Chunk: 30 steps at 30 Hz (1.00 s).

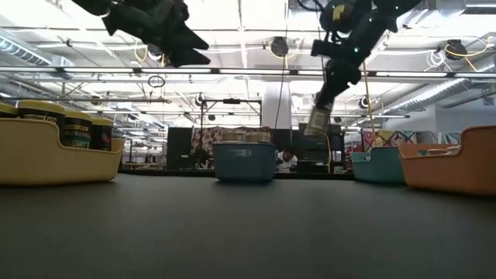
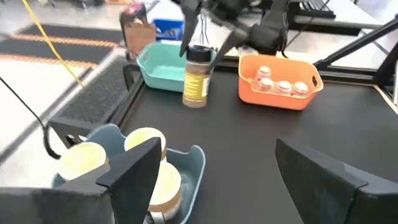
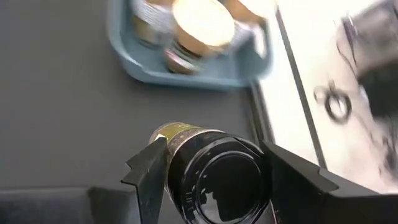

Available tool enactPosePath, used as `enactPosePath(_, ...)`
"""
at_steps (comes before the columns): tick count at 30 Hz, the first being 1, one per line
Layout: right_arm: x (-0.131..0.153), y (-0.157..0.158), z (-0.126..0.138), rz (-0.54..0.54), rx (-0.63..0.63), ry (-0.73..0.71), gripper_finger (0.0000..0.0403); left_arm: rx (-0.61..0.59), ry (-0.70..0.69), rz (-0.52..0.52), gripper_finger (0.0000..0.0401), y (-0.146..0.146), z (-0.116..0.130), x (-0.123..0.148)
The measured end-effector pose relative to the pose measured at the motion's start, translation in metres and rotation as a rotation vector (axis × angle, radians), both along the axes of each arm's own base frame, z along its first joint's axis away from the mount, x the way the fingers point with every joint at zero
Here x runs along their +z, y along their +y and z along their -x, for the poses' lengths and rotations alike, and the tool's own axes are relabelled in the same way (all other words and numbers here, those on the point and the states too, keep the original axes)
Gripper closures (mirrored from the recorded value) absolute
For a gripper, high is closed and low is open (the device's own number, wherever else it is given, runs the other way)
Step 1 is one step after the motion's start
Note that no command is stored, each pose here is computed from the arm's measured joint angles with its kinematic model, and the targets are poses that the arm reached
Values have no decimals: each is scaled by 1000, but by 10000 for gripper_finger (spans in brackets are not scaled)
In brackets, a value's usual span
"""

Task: Sort spices by type
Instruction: Put the black seasoning bottle into the light green bin

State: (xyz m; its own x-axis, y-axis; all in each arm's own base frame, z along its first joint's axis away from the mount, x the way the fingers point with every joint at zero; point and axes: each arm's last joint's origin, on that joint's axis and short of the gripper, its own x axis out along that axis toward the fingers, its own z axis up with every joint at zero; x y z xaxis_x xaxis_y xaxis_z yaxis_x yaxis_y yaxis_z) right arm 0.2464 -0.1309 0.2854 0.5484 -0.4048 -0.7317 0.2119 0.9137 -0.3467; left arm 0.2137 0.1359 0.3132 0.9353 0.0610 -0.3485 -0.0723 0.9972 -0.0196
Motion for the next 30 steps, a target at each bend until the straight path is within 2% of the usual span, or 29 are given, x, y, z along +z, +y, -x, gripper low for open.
enactPosePath(3,0,-16,12,0,-120,15,182,2,-13,-11,83,-5,8,0)
enactPosePath(7,-5,-32,32,42,-329,128,182,3,-20,-16,83,-7,9,-5)
enactPosePath(11,-9,-41,48,-8,-462,180,182,4,-11,-9,83,-7,10,-10)
enactPosePath(22,-11,-76,85,-58,-736,151,182,3,-17,-11,83,-7,9,-11)
enactPosePath(28,-28,-101,96,-180,-806,94,182,3,-15,-6,83,-7,9,-11)
enactPosePath(30,-38,-109,97,-197,-826,119,182,3,-16,0,83,-7,9,-11)
